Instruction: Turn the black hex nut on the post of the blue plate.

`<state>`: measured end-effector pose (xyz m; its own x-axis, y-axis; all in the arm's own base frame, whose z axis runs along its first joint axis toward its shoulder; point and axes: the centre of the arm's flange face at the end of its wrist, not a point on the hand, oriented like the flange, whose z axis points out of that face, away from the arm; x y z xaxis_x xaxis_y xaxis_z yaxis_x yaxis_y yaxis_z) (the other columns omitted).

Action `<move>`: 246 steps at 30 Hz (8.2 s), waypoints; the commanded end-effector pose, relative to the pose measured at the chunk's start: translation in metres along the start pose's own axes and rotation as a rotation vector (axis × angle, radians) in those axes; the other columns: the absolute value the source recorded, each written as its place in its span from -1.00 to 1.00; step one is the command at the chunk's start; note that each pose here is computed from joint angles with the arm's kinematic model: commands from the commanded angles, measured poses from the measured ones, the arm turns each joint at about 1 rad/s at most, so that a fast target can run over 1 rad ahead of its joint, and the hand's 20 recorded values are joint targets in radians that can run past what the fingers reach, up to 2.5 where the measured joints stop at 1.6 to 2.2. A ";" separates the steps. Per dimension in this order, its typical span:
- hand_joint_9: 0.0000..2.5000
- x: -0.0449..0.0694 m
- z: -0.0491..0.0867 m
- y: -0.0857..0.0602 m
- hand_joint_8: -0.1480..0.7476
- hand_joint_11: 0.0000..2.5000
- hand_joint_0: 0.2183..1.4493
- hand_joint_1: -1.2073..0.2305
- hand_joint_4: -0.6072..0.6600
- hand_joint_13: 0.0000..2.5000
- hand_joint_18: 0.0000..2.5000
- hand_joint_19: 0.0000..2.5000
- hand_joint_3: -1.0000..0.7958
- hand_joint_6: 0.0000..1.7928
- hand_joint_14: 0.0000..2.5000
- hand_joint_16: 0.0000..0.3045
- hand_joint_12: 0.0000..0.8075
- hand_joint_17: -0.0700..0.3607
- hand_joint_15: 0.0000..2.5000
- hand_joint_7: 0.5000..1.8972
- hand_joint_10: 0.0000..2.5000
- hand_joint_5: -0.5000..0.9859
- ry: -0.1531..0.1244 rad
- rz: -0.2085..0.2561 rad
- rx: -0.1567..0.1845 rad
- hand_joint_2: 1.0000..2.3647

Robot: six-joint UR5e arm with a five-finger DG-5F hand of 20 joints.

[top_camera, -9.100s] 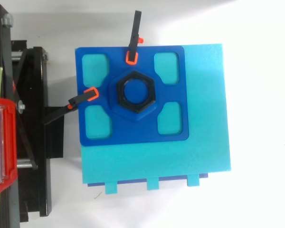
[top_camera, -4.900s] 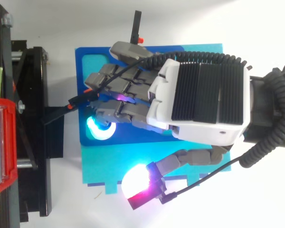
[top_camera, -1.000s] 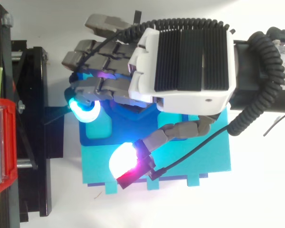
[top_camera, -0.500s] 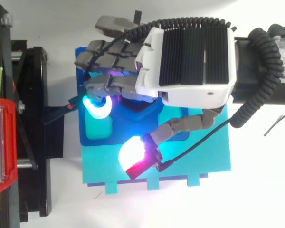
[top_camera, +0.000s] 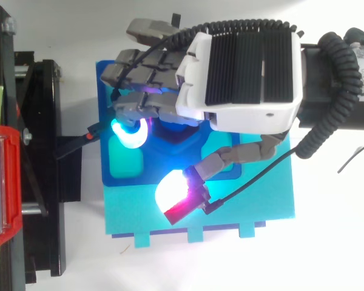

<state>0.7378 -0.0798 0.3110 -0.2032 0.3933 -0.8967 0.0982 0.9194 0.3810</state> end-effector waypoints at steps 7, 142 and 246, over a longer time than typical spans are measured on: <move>-0.77 -0.007 -0.003 -0.018 -0.10 -1.00 -0.61 0.02 0.32 -0.80 -0.90 -0.92 -0.44 -0.44 -1.00 -0.59 -0.05 -0.02 -1.00 -0.17 -1.00 -0.57 0.015 0.011 -0.024 -1.00; -0.78 -0.024 0.006 -0.029 -0.08 -1.00 -0.65 0.05 0.32 -0.84 -0.92 -0.91 -0.44 -0.44 -1.00 -0.56 -0.02 0.03 -1.00 -0.34 -1.00 -0.59 -0.094 0.033 -0.102 -1.00; -0.77 -0.032 -0.008 -0.083 -0.09 -1.00 -0.62 0.04 0.30 -0.82 -0.92 -0.90 -0.44 -0.44 -1.00 -0.59 -0.04 -0.02 -0.99 -0.21 -1.00 -0.57 -0.060 -0.022 -0.195 -1.00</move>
<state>0.7262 -0.1701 0.3060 -0.1516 0.3771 -0.9137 -0.0933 0.9148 0.3930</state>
